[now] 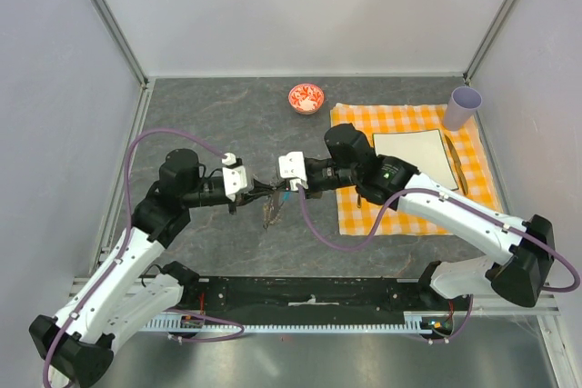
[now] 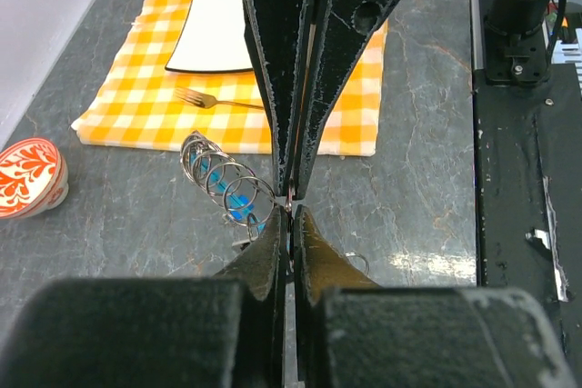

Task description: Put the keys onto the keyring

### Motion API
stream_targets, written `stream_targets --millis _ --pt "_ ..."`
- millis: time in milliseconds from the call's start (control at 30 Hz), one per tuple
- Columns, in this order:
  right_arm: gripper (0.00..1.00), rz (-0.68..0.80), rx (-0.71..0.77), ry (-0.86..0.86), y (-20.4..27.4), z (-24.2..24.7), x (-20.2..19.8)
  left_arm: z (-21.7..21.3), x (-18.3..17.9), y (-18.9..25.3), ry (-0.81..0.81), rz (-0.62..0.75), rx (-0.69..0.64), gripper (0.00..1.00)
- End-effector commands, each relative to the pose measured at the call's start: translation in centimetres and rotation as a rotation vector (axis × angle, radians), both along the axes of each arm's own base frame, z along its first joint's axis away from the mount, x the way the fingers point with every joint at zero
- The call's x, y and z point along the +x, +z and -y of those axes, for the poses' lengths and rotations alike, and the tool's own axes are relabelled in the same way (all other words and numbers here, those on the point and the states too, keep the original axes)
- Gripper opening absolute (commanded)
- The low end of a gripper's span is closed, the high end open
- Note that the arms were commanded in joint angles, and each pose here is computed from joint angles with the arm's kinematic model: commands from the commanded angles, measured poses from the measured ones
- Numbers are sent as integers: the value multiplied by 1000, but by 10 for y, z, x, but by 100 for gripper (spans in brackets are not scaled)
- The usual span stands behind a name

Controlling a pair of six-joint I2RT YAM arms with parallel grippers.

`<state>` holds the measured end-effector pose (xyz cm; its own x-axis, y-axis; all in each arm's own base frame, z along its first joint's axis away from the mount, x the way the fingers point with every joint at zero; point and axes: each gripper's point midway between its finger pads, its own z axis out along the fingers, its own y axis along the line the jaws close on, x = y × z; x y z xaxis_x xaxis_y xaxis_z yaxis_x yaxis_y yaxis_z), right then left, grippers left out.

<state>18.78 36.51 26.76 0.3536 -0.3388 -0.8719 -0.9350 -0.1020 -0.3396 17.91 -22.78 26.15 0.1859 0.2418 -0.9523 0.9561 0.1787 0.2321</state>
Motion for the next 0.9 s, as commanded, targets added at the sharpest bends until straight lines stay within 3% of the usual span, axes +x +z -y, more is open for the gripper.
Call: stream_targets --millis 0,100,133,233,400,533,600,867 --pt "1 9 89 14 28 -15 2 2 -6 10 -55 83 -17 2" --pt "18 -54 74 -23 19 -16 4 -4 -3 5 -16 91 5 2" --pt "31 -83 68 -33 15 -15 3 -6 -1 4 8 101 13 2" --pt "53 -127 53 -86 5 -12 6 -17 4 2 81 144 26 2" --pt "68 -276 63 -237 -3 5 23 -31 6 -2 166 200 51 2" --pt "91 -401 69 -414 -15 25 52 -38 7 -7 208 205 83 2" --pt "98 -458 63 -502 -27 34 67 -39 7 -10 214 224 93 2" --pt "98 -625 1 -834 -84 58 120 -43 13 -13 262 277 106 2"
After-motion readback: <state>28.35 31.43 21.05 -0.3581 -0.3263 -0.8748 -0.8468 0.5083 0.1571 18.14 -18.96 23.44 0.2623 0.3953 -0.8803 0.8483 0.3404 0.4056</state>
